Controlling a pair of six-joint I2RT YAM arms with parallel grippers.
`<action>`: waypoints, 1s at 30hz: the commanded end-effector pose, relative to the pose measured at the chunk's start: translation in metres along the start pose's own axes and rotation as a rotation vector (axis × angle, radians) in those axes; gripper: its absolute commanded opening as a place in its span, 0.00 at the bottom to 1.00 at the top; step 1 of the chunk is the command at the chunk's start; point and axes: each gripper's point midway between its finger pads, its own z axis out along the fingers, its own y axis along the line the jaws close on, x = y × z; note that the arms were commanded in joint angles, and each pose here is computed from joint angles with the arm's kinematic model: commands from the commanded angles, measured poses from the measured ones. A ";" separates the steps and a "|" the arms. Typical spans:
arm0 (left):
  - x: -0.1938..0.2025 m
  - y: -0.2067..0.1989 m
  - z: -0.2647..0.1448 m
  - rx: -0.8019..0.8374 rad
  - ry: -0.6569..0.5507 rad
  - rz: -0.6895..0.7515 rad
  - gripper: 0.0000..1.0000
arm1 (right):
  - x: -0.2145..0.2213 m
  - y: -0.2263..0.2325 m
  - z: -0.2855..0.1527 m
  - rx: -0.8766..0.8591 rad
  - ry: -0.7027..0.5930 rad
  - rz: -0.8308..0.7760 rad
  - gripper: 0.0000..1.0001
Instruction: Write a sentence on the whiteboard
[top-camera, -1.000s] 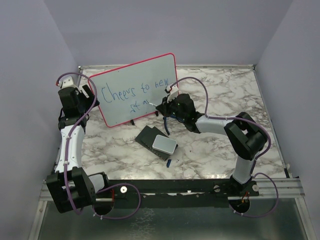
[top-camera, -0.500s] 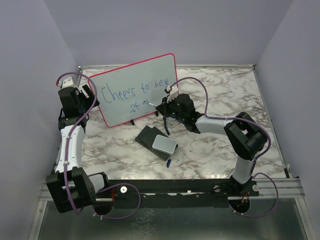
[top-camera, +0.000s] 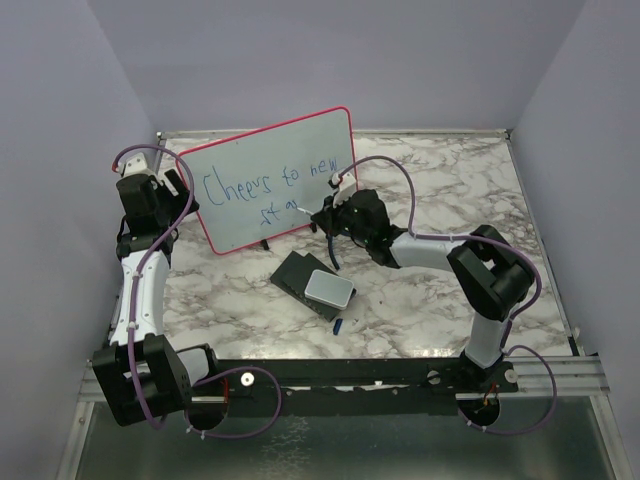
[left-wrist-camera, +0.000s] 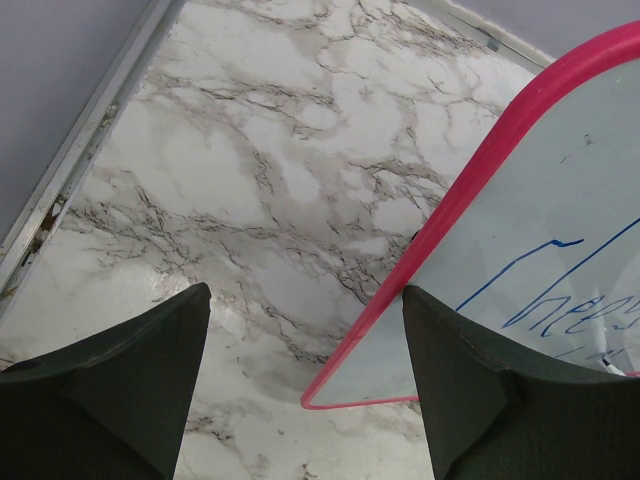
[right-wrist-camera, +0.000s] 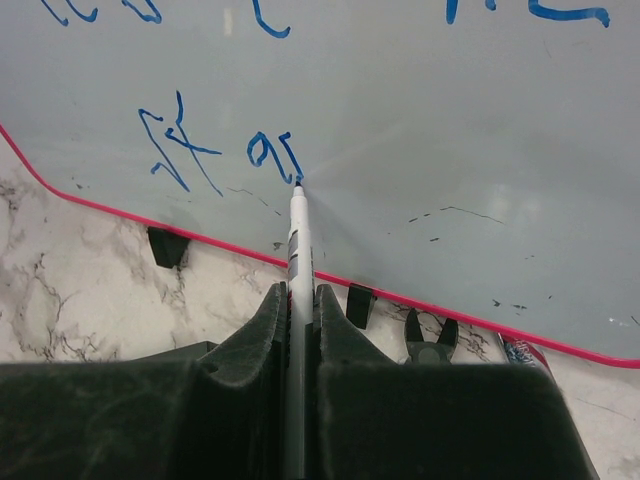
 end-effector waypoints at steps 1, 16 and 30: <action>0.002 -0.004 -0.001 0.022 -0.003 0.012 0.79 | 0.004 -0.005 -0.004 0.050 0.004 0.007 0.01; 0.002 -0.004 0.000 0.021 -0.001 0.011 0.79 | -0.037 -0.010 -0.003 0.096 -0.101 -0.009 0.01; 0.001 -0.004 0.000 0.023 -0.003 0.011 0.79 | -0.048 -0.011 -0.002 0.103 -0.124 -0.013 0.01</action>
